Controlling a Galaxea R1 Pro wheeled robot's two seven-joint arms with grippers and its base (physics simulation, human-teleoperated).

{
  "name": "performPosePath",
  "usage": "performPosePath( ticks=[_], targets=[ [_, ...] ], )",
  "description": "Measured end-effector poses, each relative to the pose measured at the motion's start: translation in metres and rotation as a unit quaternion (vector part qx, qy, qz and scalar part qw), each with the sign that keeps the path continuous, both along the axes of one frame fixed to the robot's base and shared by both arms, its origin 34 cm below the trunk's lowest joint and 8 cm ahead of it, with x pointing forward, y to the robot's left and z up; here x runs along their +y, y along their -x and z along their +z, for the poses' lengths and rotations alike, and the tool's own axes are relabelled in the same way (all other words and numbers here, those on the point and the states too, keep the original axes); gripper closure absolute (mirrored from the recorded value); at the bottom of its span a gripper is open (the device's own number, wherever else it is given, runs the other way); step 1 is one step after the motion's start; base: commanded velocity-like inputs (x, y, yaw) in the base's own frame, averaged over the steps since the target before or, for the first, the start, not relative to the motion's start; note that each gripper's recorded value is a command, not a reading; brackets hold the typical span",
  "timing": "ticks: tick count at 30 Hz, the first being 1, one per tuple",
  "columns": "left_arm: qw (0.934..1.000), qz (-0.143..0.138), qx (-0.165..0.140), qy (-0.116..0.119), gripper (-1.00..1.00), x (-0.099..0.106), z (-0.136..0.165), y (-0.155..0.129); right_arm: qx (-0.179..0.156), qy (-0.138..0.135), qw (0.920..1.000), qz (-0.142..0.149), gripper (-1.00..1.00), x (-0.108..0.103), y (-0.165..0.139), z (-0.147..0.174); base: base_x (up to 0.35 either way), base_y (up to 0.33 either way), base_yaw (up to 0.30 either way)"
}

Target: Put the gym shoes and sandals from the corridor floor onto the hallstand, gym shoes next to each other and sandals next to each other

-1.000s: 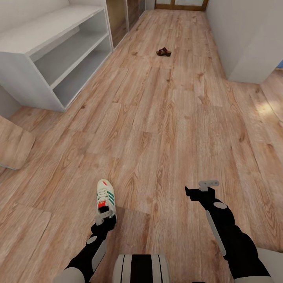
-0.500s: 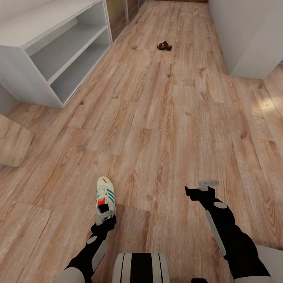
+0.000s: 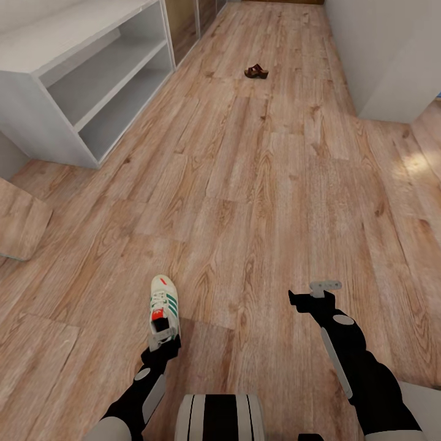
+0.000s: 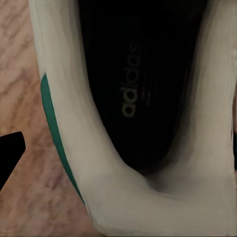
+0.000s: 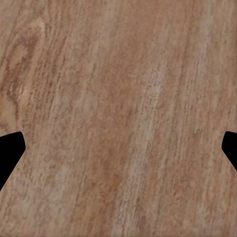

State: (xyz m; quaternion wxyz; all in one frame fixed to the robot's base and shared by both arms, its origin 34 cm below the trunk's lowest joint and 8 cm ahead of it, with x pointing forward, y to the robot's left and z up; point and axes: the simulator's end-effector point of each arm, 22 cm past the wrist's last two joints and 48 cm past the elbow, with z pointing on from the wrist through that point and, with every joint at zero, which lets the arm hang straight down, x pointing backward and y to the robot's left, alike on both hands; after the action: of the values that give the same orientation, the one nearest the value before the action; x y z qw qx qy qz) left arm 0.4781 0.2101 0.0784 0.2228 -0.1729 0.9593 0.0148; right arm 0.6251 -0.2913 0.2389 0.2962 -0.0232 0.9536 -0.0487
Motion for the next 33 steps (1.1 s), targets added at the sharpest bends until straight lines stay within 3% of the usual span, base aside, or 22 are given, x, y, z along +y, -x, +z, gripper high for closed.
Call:
performPosePath(
  ticks=[33],
  targets=[
    [1.0, 0.002, -0.009, -0.003, -1.0, 0.0023, 0.0018, -0.0036, 0.0, 0.0, 1.0, 0.0, -1.0, -0.0001, 0.0, 0.0, 0.0, 0.0, 0.0]
  ],
)
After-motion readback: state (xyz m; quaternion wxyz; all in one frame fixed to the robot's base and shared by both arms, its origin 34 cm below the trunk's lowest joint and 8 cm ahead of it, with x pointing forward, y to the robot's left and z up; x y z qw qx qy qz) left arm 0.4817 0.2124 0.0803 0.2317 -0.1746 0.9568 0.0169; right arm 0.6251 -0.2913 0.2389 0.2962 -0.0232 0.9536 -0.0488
